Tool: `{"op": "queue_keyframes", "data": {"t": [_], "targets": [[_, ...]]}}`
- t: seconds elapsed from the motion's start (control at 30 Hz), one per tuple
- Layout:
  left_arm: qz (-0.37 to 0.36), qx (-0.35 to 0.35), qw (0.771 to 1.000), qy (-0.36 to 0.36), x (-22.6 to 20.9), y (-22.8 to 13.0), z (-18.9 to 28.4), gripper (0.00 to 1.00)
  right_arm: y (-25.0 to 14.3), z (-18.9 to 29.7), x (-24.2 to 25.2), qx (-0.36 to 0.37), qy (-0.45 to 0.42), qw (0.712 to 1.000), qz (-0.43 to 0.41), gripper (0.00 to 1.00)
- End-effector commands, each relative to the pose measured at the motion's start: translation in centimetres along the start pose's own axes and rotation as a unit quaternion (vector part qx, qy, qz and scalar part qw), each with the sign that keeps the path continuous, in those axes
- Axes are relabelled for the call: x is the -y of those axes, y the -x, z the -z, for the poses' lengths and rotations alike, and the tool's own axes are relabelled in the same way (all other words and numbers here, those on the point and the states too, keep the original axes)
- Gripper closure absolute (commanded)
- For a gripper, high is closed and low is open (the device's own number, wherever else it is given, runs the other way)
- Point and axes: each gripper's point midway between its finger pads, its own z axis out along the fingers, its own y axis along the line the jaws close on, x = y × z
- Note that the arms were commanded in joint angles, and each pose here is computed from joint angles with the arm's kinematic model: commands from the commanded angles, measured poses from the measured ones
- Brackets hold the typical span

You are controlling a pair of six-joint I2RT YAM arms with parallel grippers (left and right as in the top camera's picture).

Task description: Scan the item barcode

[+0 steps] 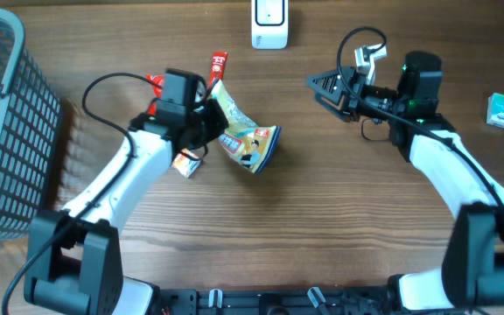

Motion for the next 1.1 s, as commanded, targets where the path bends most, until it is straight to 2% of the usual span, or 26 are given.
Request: {"op": "queue_keyframes", "data": {"t": [0.0,0.1,0.23,0.37,0.4,0.43,0.53,0.57,0.7,0.93,1.0,1.07], "targets": [[-0.037,0.063,0.996,0.053,1.0,-0.3,0.5,0.96,2.0,1.9,1.9,0.067,-0.176,0.97,0.156,0.0],[-0.056,0.073,0.994,0.062,2.0,-1.3,0.2,0.96,1.2,3.2,2.9,0.046,-0.293,0.925,0.238,0.01],[-0.065,0.072,0.992,0.079,2.1,-2.6,-0.8,0.96,-0.7,2.9,2.0,0.016,-0.347,0.882,0.319,0.0],[-0.032,0.053,0.993,0.104,0.6,-3.5,-2.5,0.96,-1.7,2.0,1.2,0.012,-0.366,0.864,0.345,0.01],[-0.032,0.049,0.992,0.109,0.4,-3.7,-2.7,0.9,-1.9,1.8,1.0,0.008,-0.365,0.862,0.351,0.01],[-0.033,0.045,0.992,0.113,0.1,-3.9,-2.9,0.77,-2.4,1.3,0.7,-0.001,-0.361,0.858,0.365,0.01],[-0.05,0.045,0.992,0.111,0.4,-3.7,-2.7,0.13,-3.5,0.3,0.2,-0.019,-0.353,0.85,0.39,0.01],[-0.062,0.048,0.991,0.108,0.8,-3.4,-2.4,0.01,-4.0,-0.2,-0.1,-0.027,-0.348,0.846,0.403,0.01],[-0.073,0.059,0.99,0.106,2.4,-2.1,-0.8,0.0,-5.3,-1.5,-1.0,-0.043,-0.335,0.834,0.436,0.01],[-0.034,0.096,0.99,0.099,3.4,2.5,4.1,0.0,-7.2,-3.1,-2.3,-0.067,-0.309,0.819,0.48,0.01],[-0.013,0.119,0.988,0.096,2.7,4.3,6.2,0.0,-7.6,-3.4,-2.5,-0.072,-0.303,0.815,0.489,0.02],[0.013,0.148,0.984,0.094,1.5,6.4,8.7,0.0,-8.0,-3.6,-2.7,-0.079,-0.298,0.808,0.502,0.1]]}}
